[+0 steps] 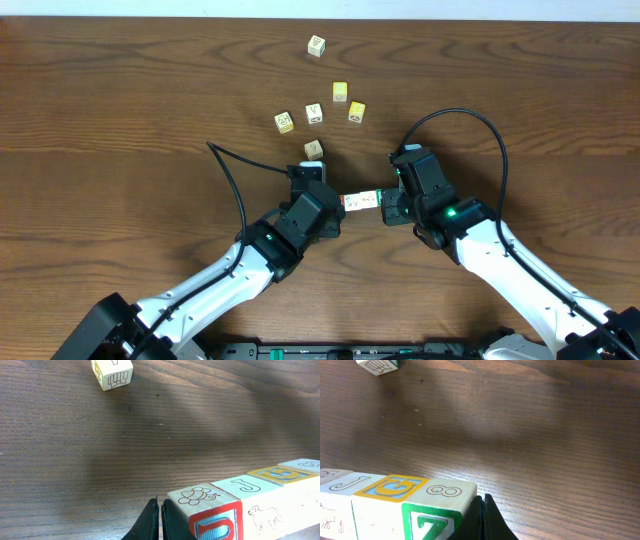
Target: Lift 4 blocks
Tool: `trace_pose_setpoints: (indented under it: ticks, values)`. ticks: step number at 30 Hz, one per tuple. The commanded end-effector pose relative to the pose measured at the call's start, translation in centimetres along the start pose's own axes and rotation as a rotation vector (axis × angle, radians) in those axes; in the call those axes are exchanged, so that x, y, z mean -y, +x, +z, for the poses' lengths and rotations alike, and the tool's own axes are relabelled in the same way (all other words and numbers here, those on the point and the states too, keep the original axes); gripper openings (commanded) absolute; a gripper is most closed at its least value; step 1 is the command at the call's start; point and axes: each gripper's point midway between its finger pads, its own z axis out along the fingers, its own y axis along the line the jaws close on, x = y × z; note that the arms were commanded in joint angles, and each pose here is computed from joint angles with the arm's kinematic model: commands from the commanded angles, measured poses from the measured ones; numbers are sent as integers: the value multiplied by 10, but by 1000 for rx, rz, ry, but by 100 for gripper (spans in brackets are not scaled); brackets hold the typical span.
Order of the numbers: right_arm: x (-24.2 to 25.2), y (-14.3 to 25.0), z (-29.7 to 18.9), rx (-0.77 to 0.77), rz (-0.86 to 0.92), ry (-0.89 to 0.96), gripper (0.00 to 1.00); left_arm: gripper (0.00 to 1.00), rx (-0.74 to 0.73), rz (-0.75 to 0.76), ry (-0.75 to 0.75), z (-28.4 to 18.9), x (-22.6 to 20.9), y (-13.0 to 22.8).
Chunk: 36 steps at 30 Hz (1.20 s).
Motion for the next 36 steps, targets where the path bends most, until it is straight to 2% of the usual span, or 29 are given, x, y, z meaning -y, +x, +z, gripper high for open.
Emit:
trace_pose_setpoints:
  ticks: [1,36]
  values:
    - [-71,7,-13,-49,-78,-282,1,7,-53,15,251,-15,69,-3]
    - [-68,18,15,-108,-72,-259,1,7,-89,-6,245,1,68,8]
